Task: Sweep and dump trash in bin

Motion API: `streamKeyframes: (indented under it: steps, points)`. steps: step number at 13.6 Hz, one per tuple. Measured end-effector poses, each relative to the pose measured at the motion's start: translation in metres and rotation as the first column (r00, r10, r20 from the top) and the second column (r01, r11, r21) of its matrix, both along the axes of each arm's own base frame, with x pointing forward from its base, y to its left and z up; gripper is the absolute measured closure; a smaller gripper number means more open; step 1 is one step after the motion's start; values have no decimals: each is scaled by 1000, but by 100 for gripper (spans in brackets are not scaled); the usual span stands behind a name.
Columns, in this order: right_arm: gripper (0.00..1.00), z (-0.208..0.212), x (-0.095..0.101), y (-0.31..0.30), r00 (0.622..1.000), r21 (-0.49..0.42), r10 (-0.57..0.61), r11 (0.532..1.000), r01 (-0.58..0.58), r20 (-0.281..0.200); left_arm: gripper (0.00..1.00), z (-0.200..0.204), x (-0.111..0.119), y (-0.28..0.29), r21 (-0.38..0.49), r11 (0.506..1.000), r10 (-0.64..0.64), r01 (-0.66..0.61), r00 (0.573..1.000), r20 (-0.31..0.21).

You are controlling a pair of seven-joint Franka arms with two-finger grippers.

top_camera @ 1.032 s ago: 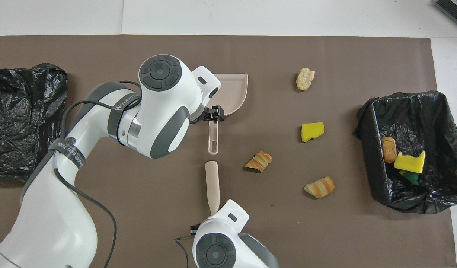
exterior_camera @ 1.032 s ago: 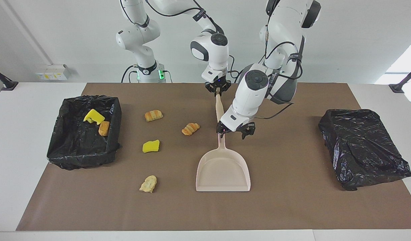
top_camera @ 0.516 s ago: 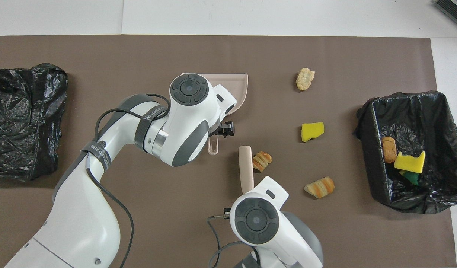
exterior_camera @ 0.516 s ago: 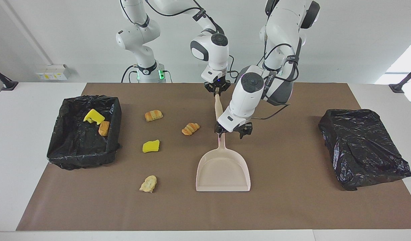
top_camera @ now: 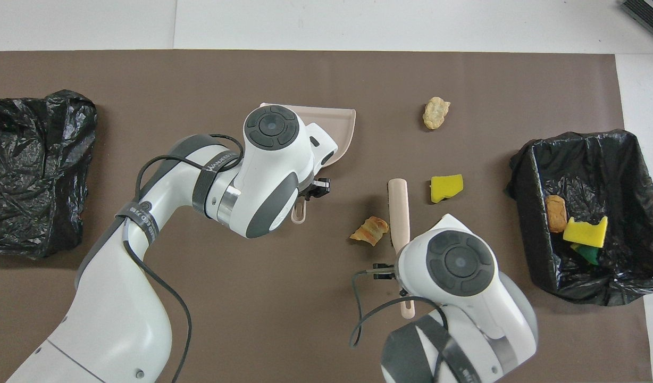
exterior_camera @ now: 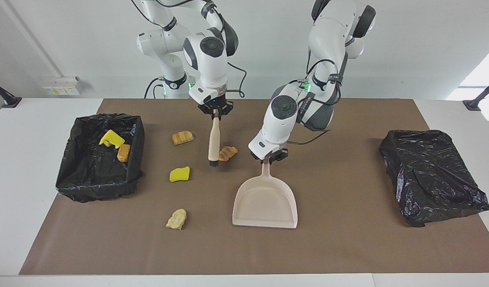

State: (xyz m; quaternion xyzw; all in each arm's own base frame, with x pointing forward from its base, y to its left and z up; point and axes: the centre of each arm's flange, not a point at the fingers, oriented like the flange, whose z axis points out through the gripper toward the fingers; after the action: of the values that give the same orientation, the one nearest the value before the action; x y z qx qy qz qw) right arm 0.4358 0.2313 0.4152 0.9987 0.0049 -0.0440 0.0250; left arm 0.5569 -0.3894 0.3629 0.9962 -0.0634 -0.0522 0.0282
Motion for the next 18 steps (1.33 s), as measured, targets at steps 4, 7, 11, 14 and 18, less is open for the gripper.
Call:
streamKeyframes:
  steps: [4, 7, 11, 14, 18]
  points:
    - [74, -8, 48, -77, 983, -21, 172, 985, -171, 60, 69, 29, -2, 29, 73, 982, -173, 175, 984, -37]
    - [74, -10, 90, -114, 954, -52, 282, 959, -279, 101, 69, 68, 5, 82, 99, 924, -363, 370, 928, -86]
    - [74, -28, 163, -121, 907, -159, 397, 913, -375, 140, 69, 112, 4, 175, 17, 754, -648, 657, 748, -143]
    - [74, -68, 204, -136, 862, -213, 484, 867, -450, 152, 69, 122, -30, 225, -25, 626, -769, 779, 612, -182]
    - [74, -88, 218, -134, 842, -232, 525, 841, -489, 126, 69, 89, -82, 235, -23, 530, -829, 847, 513, -225]
